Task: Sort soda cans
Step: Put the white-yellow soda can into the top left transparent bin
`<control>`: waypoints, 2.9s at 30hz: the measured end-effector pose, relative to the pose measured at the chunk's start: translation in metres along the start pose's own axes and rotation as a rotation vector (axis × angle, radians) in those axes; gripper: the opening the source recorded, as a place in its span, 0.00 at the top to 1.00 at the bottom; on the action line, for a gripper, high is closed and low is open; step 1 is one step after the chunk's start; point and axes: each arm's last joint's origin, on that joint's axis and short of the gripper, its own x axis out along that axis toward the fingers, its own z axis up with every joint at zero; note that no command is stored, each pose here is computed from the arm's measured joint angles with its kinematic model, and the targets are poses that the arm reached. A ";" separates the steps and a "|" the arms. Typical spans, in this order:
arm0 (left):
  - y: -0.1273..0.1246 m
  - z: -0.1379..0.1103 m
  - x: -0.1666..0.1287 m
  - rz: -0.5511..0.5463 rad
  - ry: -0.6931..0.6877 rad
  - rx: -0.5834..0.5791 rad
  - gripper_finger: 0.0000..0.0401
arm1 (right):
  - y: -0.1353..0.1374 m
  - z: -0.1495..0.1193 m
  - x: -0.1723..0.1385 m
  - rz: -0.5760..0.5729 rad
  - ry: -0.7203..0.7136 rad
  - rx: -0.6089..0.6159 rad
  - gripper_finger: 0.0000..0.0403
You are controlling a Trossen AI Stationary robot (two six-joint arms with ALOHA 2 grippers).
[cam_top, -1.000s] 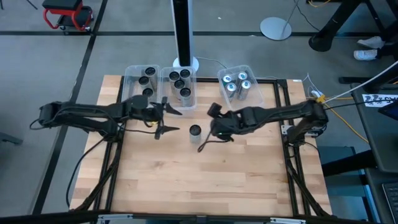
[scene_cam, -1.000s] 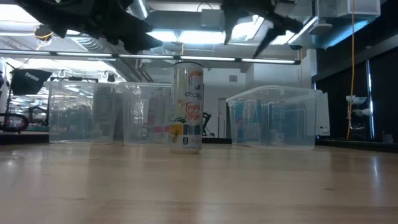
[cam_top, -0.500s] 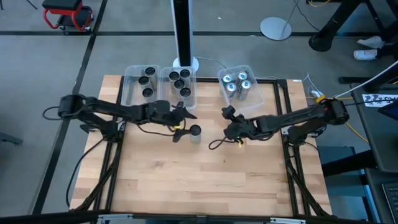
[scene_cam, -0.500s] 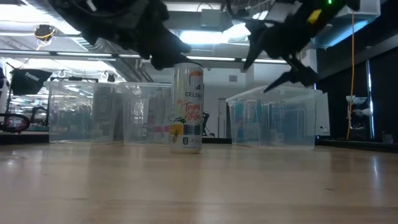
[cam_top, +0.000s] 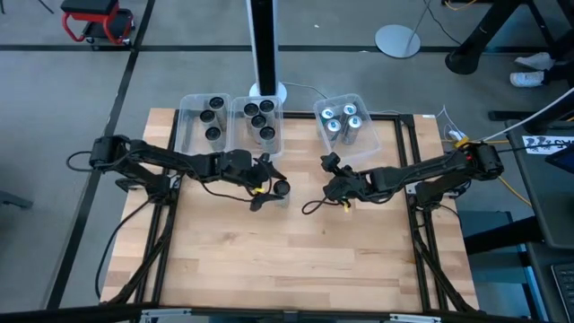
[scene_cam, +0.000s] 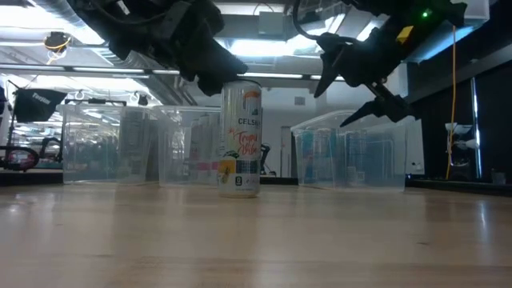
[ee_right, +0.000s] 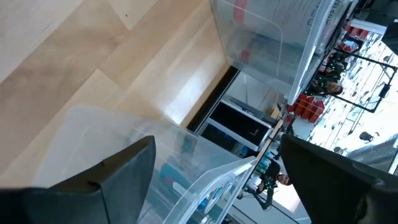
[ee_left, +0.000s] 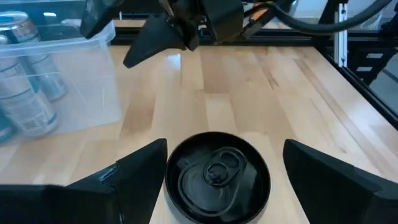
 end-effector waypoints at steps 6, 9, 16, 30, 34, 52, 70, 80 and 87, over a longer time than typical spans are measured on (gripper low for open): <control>0.001 -0.009 0.008 0.021 0.046 0.007 0.23 | 0.000 0.000 0.000 -0.004 -0.002 0.004 0.15; 0.003 -0.013 0.012 0.044 0.064 0.014 0.23 | -0.001 0.000 0.000 -0.005 -0.006 0.006 0.15; 0.002 -0.014 0.016 0.046 0.051 0.023 0.23 | -0.001 0.001 0.000 -0.002 -0.012 0.005 0.15; 0.002 0.000 0.003 0.078 0.079 0.030 0.37 | -0.001 0.001 0.000 -0.003 -0.013 0.007 0.15; 0.002 0.036 -0.024 0.160 0.043 0.052 0.37 | -0.001 0.001 0.000 -0.004 -0.014 0.004 0.15; 0.015 0.093 -0.182 0.955 -0.090 -0.016 0.37 | -0.001 0.001 0.000 -0.007 -0.015 -0.007 0.15; 0.038 0.059 -0.205 1.318 0.122 -0.217 0.37 | -0.001 0.001 0.000 -0.008 -0.015 -0.031 0.15; 0.035 0.041 -0.210 1.355 0.196 -0.322 0.37 | 0.005 0.003 0.004 -0.038 -0.028 -0.046 0.15; 0.034 0.017 -0.204 1.365 0.217 -0.390 0.37 | 0.005 0.003 0.004 -0.044 -0.030 -0.045 0.15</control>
